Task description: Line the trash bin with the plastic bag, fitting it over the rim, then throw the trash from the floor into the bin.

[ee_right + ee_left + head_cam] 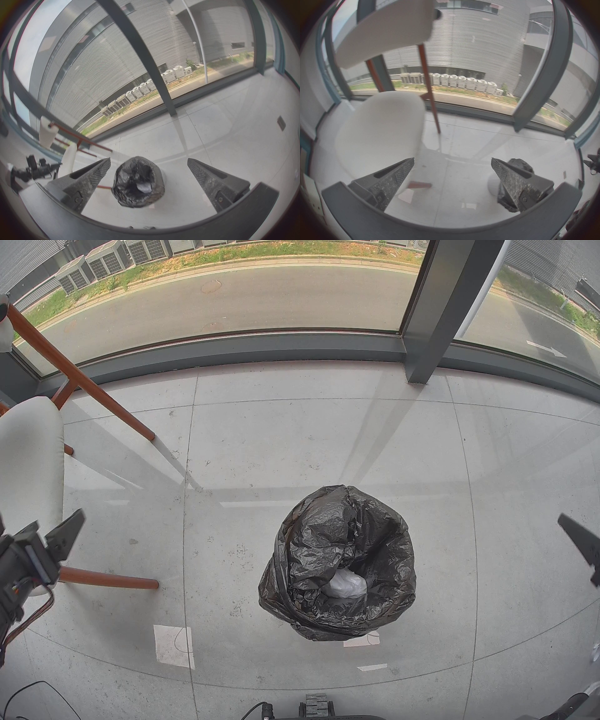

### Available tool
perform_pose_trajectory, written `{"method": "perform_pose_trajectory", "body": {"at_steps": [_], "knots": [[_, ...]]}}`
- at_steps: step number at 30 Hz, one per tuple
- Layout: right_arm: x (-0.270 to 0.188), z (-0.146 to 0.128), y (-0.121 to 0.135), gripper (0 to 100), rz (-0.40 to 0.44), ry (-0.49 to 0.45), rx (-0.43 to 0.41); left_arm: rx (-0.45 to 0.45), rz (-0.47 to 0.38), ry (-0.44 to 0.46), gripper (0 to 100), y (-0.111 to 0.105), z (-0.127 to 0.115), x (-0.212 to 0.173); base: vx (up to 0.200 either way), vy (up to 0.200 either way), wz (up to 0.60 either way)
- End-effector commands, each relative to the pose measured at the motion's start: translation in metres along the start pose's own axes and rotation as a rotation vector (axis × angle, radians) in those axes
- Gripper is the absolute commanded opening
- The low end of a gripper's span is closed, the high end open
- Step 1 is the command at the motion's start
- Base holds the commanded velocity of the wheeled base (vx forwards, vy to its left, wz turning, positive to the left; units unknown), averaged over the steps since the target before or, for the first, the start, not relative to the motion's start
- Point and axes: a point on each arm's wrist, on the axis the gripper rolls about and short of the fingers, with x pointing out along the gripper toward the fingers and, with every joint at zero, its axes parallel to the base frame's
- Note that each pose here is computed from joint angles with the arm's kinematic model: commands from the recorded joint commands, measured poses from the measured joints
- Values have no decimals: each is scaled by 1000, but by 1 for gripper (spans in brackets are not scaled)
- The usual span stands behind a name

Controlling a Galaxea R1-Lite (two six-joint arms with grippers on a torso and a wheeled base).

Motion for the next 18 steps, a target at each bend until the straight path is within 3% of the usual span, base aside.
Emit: {"method": "perform_pose_trajectory", "body": {"at_steps": [1,2,5,7,10,13,15,18], "knots": [[-85,-112,-18,100,-57,-66,-377,36,239,-193,100,60,-117,-100,0,0,0],[-86,-111,-17,100,-107,-98,-373,79,245,-162,100,62,-128,-100,0,0,0],[-87,-110,-20,100,-216,-125,-341,15,209,-199,100,61,-125,-99,0,0,0],[-86,-114,-22,100,-261,-112,-356,30,142,-174,100,59,-127,-99,0,0,0],[-86,-115,-23,100,-274,-111,-355,97,9,-152,100,56,-127,-98,0,0,0],[-86,-115,-23,100,-283,-120,-316,133,-28,-143,100,55,-128,-98,0,0,0],[-86,-115,-23,100,-281,-109,-342,172,-98,-95,100,54,-132,-98,0,0,0],[-86,-115,-23,100,-272,-105,-363,195,-114,-82,100,54,-133,-98,0,0,0]]}}
